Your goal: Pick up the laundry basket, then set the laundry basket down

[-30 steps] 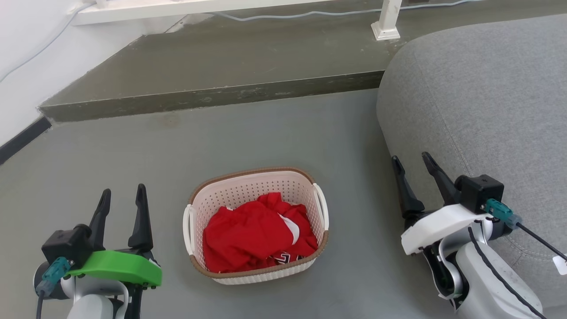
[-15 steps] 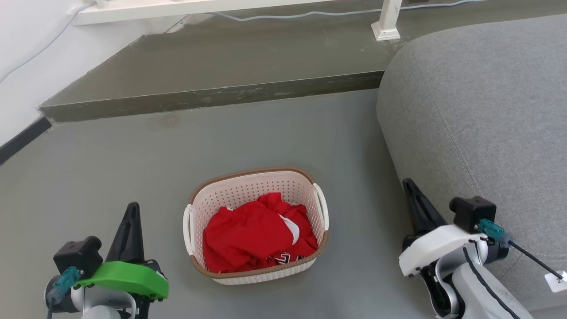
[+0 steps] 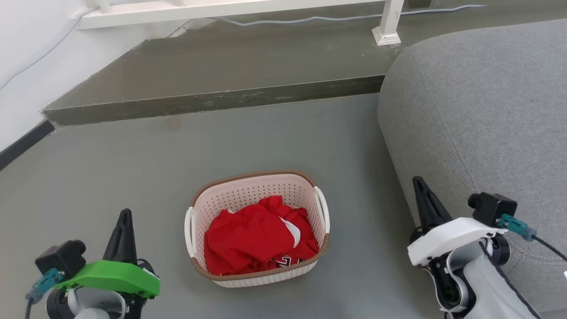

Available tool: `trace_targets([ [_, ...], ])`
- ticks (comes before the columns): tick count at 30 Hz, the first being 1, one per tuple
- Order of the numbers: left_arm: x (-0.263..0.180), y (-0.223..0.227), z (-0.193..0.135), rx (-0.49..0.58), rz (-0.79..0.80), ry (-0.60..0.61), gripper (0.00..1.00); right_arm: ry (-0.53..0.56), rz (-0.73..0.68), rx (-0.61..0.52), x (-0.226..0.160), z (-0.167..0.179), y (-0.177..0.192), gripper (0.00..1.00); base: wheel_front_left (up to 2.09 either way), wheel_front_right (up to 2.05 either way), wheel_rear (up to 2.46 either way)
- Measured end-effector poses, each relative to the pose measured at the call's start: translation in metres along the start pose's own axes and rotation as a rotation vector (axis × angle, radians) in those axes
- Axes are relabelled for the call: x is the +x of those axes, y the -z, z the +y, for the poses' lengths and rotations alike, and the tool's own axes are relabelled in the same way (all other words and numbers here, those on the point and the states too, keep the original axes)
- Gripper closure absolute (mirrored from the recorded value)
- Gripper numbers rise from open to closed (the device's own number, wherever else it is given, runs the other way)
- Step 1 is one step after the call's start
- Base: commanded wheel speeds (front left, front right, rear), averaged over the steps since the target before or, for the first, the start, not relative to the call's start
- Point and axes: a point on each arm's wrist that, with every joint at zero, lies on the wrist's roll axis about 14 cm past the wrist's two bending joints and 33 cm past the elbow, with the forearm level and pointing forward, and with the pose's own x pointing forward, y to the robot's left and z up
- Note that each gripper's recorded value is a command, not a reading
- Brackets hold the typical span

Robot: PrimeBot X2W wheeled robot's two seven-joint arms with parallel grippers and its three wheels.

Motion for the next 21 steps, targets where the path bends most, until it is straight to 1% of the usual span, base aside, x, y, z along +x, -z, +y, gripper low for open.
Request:
trace_targets([
  [8,-0.001,-0.001,0.007,-0.093,0.011,-0.029,1.00,0.032,0.004,0.101,0.000,-0.008,-0.004,1.00,0.00,0.00,0.00],
  [11,-0.001,-0.002,0.007,-0.112,0.011,-0.031,1.00,0.036,0.000,0.132,0.000,-0.010,-0.005,1.00,0.00,0.00,0.00],
  [13,-0.002,-0.001,0.008,-0.154,0.016,-0.034,1.00,0.049,0.004,0.171,0.000,-0.013,-0.006,1.00,0.00,0.00,0.00],
  [21,-0.003,-0.003,0.012,-0.244,0.019,-0.052,1.00,0.070,0.001,0.280,0.000,-0.020,-0.011,1.00,0.00,0.00,0.00],
])
